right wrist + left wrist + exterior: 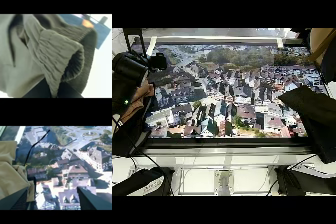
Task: Fold the clothes and pants, and hang the long-sleeved shirts on hangers.
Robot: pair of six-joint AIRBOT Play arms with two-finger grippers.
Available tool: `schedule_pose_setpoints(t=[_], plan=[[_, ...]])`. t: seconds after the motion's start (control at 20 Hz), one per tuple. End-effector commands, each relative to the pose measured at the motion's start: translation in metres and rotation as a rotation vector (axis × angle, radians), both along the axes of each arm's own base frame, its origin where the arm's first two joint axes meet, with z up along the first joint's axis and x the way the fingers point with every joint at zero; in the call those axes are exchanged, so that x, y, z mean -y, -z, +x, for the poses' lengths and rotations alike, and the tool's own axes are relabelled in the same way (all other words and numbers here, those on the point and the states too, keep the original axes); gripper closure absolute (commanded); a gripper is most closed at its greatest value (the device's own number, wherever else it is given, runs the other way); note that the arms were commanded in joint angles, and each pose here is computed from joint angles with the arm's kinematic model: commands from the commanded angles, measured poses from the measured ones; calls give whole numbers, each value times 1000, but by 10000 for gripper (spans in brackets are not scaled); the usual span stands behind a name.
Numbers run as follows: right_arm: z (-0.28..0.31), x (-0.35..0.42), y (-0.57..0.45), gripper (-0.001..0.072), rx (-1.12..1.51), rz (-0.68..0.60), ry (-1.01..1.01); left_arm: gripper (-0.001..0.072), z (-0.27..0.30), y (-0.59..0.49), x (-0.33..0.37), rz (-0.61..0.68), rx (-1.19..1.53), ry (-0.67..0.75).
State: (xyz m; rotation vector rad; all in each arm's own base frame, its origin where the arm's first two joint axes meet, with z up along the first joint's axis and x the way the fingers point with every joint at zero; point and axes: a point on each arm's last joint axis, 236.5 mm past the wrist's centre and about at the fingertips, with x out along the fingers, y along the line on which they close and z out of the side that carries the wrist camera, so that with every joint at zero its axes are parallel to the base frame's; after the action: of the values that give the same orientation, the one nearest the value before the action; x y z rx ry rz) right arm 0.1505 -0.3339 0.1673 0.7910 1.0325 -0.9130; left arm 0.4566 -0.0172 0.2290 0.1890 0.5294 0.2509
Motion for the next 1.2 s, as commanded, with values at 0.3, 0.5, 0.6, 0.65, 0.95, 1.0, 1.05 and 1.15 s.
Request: schedule_pose_setpoints(t=[0.3, 0.5, 0.6, 0.65, 0.95, 1.0, 1.05, 1.15], plan=[[-51, -21, 60, 105, -92, 156, 134, 8, -1, 3, 4, -28, -7, 5], [77, -43, -48, 253, 485, 92, -89, 7, -1, 3, 4, -27, -8, 4], [149, -112, -122, 665, 804, 84, -407, 8, -2, 4, 3, -27, -13, 0], [169, -152, -143, 701, 870, 84, -568, 7, -4, 7, 1, -25, -29, -12], [209, -328, -99, 701, 603, 103, -1141, 7, -7, 11, -3, -22, -48, -27], [209, -340, -85, 701, 520, 71, -1197, 7, -7, 11, -3, -22, -48, -27], [207, -352, -75, 701, 462, 51, -1247, 7, -7, 11, -3, -22, -48, -27], [203, -380, -66, 701, 409, 36, -1344, 7, -7, 11, -3, -22, -48, -27]])
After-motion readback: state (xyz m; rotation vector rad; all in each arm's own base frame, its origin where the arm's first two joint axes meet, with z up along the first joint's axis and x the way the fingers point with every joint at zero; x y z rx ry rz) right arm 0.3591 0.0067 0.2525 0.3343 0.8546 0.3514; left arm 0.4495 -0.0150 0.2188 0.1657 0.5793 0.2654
